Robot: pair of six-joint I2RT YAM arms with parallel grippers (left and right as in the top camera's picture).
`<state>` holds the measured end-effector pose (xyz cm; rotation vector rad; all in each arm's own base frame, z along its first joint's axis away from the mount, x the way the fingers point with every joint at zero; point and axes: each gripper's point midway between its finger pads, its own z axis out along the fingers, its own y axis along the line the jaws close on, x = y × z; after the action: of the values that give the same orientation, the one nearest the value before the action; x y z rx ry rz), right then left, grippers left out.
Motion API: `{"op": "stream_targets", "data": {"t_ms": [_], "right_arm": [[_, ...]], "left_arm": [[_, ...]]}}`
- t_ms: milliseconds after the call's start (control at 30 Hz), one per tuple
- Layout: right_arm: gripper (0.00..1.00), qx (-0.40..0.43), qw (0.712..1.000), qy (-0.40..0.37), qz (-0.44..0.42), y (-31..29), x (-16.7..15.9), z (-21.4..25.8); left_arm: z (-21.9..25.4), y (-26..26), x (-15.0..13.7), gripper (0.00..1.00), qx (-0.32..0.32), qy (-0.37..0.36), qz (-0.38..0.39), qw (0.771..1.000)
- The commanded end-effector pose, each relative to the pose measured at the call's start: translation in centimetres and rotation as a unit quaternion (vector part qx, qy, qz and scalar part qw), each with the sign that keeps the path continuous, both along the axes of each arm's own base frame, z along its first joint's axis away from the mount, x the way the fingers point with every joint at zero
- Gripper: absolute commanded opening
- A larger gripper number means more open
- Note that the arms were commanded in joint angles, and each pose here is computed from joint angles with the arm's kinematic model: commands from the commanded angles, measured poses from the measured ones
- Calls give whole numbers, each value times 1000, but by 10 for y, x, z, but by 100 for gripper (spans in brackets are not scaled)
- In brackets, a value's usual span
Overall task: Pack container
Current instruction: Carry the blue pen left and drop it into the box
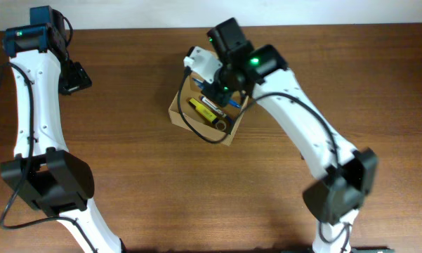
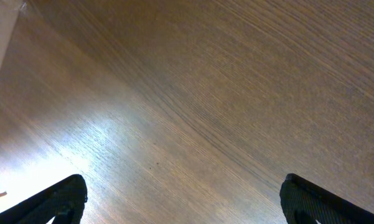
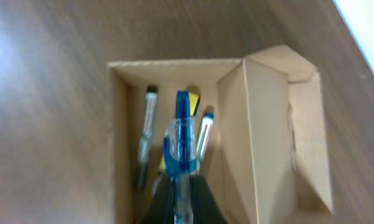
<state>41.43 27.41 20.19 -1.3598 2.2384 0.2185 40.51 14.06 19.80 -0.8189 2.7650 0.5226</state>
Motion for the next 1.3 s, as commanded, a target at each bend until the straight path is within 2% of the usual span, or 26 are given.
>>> {"op": "stream_targets", "data": {"t_ms": [0,200,367,567,600,633,667,767,867,1033,1100,1267], "right_arm": [[4,4,999,14,38,22,17,-46],[4,5,999,27,37,32,32,-86],[4,22,995,91,28,41,21,-121],[4,28,992,121,6,41,14,-126],[7,26,992,125,6,40,12,-127],[15,24,991,129,5,39,11,-126],[28,21,991,134,5,38,7,-126],[50,11,988,153,4,32,-2,-123],[58,7,987,160,3,30,-7,-109],[56,21,991,135,5,30,-7,-52],[54,35,993,109,-3,29,-4,-18],[53,36,993,-2,-108,-3,20,68]], "left_arm": [[-5,4,-1,100,2,10,-1,1000],[-5,4,-1,100,2,10,-1,1000],[-5,4,-1,100,2,10,-1,1000],[-5,4,-1,100,2,10,-1,1000],[-5,4,-1,100,2,10,-1,1000],[-5,4,-1,100,2,10,-1,1000],[-5,4,-1,100,2,10,-1,1000],[-5,4,-1,100,2,10,-1,1000],[-5,4,-1,100,2,10,-1,1000],[-5,4,-1,100,2,10,-1,1000],[-5,4,-1,100,2,10,-1,1000],[-5,4,-1,100,2,10,-1,1000]]}}
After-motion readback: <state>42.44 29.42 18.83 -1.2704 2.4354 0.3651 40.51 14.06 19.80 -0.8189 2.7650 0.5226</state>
